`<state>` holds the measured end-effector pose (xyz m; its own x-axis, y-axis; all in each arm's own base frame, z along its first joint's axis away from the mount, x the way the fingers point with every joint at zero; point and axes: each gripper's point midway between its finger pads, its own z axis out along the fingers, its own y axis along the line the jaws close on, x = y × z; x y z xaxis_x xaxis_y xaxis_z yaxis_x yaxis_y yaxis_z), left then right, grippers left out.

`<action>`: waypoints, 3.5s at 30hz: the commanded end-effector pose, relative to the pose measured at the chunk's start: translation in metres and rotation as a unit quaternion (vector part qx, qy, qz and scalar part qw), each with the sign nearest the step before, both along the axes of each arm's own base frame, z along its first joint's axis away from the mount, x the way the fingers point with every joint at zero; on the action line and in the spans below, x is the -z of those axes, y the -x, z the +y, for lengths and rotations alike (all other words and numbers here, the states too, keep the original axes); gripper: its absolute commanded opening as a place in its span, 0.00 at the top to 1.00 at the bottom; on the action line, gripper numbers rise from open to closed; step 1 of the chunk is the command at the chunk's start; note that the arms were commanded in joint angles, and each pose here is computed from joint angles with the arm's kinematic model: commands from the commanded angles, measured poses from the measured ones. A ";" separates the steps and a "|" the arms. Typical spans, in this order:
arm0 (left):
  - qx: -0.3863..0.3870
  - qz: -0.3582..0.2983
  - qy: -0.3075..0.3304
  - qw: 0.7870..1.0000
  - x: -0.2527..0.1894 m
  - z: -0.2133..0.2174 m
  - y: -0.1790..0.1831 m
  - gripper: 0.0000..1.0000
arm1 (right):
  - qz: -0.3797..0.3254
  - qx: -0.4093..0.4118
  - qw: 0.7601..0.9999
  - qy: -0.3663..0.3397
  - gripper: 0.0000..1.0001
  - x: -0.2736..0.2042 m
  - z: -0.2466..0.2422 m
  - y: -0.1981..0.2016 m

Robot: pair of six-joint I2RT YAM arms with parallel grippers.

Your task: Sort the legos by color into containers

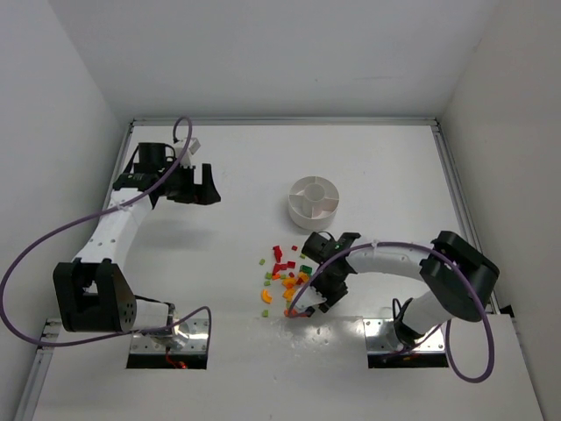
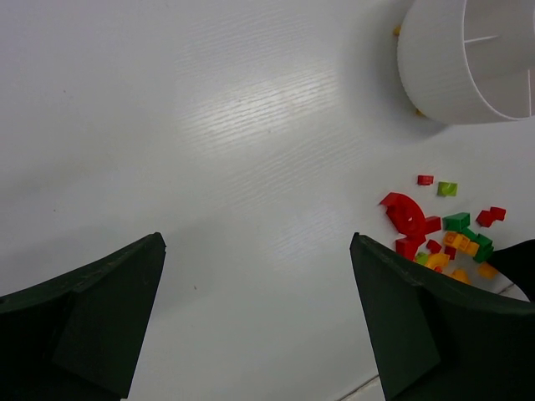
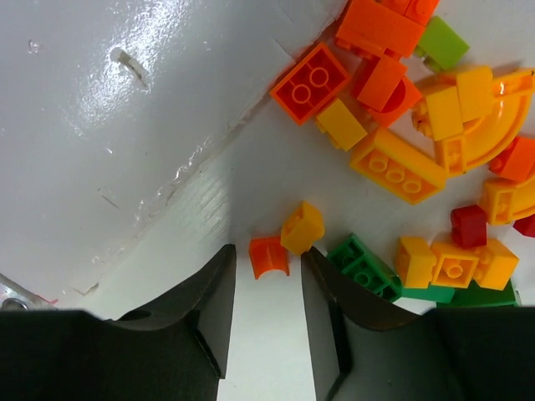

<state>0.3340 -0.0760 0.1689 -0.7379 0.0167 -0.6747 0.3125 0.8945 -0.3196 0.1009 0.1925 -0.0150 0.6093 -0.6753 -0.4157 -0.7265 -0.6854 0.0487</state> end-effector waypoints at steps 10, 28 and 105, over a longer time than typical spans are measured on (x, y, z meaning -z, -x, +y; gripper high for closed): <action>-0.008 -0.026 0.005 1.000 -0.016 0.003 0.000 0.01 | -0.022 0.003 0.999 0.028 0.71 0.014 -0.006 0.007; 0.006 -0.012 0.013 1.000 -0.010 -0.004 -0.008 0.01 | -0.040 0.136 0.990 0.001 0.91 -0.018 0.002 -0.008; 0.025 -0.012 0.023 0.999 -0.006 -0.015 -0.049 0.01 | 0.124 0.435 0.887 -0.092 0.47 -0.126 0.049 -0.107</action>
